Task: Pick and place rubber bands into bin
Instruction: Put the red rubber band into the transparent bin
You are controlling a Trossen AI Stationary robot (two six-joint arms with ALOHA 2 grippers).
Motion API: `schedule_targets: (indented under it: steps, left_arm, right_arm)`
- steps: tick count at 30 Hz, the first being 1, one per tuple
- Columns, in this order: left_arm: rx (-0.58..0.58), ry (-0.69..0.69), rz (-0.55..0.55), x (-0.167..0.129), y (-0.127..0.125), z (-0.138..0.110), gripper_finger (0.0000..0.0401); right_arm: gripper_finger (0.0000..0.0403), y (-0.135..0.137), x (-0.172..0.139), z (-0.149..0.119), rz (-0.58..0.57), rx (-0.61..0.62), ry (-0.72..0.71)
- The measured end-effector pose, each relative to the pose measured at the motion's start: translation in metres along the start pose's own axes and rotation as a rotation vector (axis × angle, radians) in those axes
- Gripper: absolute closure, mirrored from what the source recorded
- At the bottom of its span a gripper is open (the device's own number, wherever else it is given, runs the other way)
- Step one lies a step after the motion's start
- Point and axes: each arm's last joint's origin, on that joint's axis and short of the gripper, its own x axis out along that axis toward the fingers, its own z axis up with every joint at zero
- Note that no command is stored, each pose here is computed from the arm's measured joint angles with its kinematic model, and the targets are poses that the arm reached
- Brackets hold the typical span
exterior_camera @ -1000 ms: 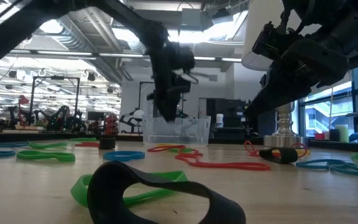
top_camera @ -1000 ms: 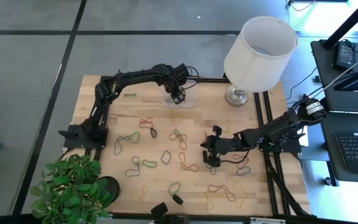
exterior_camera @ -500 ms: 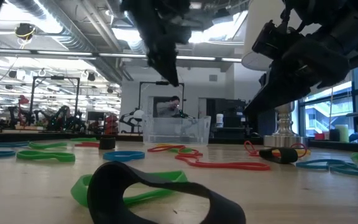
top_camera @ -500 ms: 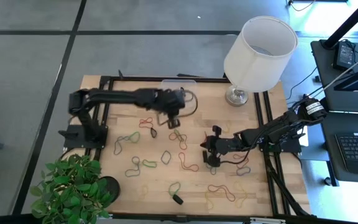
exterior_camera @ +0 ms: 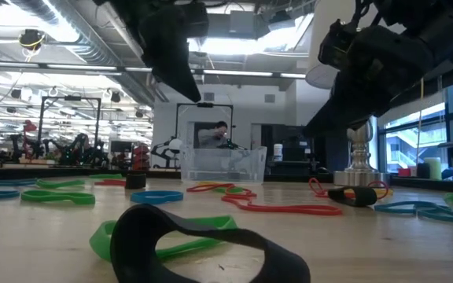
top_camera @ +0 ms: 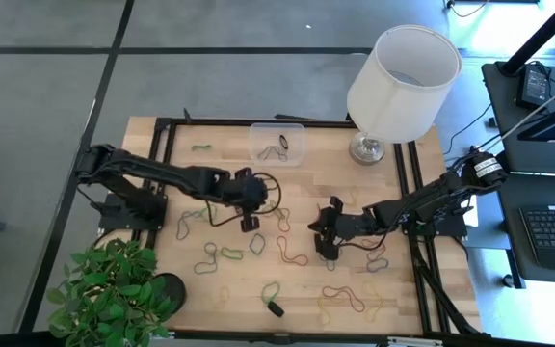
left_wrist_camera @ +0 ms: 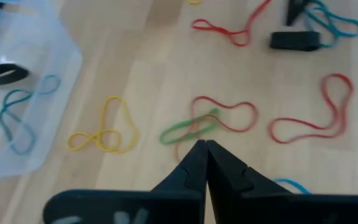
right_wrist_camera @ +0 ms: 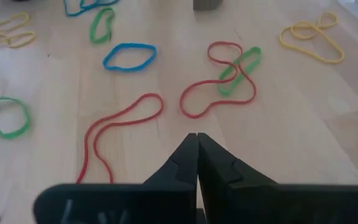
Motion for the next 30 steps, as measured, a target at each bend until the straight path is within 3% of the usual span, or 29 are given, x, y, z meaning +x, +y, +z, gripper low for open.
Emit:
schedule_targets:
  steps: [6, 11, 20, 30]
  left_arm:
    - [0.049, -0.003, -0.038, -0.003, -0.017, -0.004, 0.0398]
    - [0.076, 0.003, -0.058, -0.006, -0.027, -0.007, 0.0398]
    - [0.091, -0.016, 0.007, -0.001, -0.029, -0.014, 0.0399]
    - [0.088, -0.069, -0.063, 0.029, -0.024, -0.055, 0.0400]
  right_arm:
    - [0.0396, 0.002, 0.000, 0.009, 0.023, 0.034, -0.063]
    - [0.0400, 0.019, -0.003, 0.022, 0.056, -0.005, -0.063]
    - [0.0399, 0.044, 0.002, 0.055, -0.048, -0.101, 0.257]
    - [0.0377, 0.077, 0.043, 0.068, 0.043, -0.204, 0.500]
